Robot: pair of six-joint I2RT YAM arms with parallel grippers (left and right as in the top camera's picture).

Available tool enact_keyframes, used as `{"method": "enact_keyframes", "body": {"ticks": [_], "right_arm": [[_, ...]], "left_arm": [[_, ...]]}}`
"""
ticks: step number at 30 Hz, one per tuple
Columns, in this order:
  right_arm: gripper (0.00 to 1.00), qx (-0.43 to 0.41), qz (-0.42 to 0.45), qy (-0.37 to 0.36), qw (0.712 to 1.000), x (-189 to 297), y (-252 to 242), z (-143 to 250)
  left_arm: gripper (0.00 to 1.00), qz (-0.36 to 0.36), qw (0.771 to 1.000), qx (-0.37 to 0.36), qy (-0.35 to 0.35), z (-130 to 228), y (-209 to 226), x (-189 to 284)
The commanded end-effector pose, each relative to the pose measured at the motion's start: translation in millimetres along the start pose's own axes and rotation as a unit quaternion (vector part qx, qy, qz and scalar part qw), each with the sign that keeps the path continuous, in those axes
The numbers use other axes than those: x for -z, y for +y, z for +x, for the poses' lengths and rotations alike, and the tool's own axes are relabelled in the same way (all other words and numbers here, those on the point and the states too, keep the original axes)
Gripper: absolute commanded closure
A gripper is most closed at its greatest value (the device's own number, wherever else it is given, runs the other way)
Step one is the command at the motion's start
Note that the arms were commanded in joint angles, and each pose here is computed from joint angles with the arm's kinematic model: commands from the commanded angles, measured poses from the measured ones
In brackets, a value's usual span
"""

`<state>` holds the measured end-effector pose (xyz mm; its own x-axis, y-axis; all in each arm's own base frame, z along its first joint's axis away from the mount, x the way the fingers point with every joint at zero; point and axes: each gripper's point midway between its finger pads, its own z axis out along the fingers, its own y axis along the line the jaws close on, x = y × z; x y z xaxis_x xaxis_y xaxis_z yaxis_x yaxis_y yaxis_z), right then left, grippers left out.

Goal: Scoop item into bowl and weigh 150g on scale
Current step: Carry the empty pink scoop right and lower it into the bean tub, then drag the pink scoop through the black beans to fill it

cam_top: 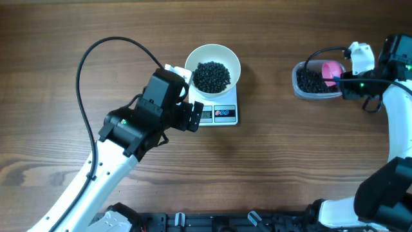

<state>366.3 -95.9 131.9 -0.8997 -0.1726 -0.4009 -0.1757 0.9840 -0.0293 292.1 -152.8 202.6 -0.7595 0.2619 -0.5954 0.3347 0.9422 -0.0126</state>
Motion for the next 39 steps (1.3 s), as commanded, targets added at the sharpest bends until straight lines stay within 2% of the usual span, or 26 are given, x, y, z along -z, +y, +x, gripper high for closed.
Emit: {"method": "enact_keyframes", "body": {"ticks": [1, 6, 17, 29, 39], "right_arm": [[0.96, 0.005, -0.015, 0.006, 1.000, -10, 4, 0], [0.96, 0.012, -0.065, -0.017, 0.998, -10, 25, -10], [0.96, 0.001, -0.084, -0.002, 0.996, -23, 33, -7], [0.96, -0.006, -0.202, -0.060, 0.977, -12, 72, -27], [0.96, -0.009, -0.222, -0.069, 0.973, -8, 77, -29]], "left_arm": [[0.00, 0.004, 1.000, -0.006, 0.003, 2, -1, -2], [0.00, 0.004, 1.000, -0.006, 0.003, 2, -1, -2], [0.00, 0.004, 1.000, -0.006, 0.003, 2, -1, -2], [0.00, 0.004, 1.000, -0.006, 0.003, 2, -1, -2], [0.00, 0.004, 1.000, -0.006, 0.003, 2, -1, -2]]}}
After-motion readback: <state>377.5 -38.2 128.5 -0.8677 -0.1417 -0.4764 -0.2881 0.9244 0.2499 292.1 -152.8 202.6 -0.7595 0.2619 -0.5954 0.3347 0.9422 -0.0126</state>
